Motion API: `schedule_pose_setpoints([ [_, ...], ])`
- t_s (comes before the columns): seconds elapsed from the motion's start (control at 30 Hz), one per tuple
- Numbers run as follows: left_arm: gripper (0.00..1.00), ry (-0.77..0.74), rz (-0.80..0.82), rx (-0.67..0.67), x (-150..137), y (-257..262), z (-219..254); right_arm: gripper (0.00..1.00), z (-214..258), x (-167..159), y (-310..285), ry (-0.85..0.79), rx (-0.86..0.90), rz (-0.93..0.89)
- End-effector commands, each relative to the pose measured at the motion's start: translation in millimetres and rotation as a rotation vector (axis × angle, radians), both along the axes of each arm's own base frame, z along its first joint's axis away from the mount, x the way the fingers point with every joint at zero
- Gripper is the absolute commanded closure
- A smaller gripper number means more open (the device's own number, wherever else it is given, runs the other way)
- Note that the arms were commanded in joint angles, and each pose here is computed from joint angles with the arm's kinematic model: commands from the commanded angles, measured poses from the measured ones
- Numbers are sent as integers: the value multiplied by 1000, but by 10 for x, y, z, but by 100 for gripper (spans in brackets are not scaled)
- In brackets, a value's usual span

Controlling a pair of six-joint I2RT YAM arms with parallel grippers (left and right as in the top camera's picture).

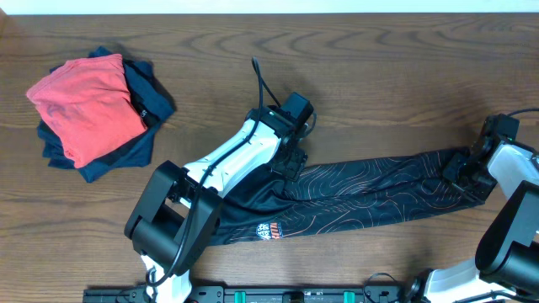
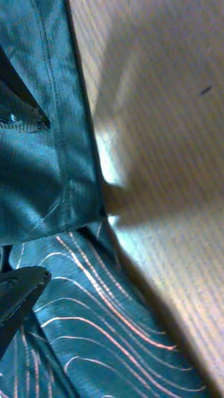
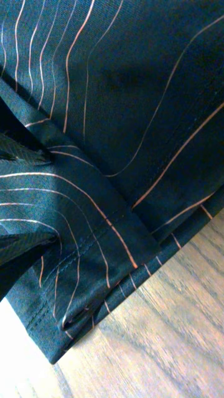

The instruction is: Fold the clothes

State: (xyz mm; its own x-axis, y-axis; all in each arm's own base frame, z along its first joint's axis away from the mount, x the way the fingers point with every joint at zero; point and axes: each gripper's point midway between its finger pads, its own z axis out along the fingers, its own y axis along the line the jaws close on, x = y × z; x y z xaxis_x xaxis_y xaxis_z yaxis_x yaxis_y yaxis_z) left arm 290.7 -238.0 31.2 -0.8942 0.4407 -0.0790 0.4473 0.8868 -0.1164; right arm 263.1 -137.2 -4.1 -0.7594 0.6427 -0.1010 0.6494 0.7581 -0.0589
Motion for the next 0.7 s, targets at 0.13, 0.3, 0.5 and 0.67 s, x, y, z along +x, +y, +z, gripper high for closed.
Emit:
schedule_pose_setpoints([
  [0.13, 29, 34, -63, -2, -93, 4, -75, 65, -166, -138, 55, 50, 30, -1],
  [0.3, 35, 36, -62, -1, -102, 11, -88, 65, -166, -139, 56, 51, 30, -1],
  [0.5, 36, 49, -62, 8, -142, 40, -124, 65, -166, -145, 58, 54, 31, -1],
  [0.67, 41, 68, -61, 21, -211, 92, -196, 65, -166, -144, 58, 53, 31, -2],
])
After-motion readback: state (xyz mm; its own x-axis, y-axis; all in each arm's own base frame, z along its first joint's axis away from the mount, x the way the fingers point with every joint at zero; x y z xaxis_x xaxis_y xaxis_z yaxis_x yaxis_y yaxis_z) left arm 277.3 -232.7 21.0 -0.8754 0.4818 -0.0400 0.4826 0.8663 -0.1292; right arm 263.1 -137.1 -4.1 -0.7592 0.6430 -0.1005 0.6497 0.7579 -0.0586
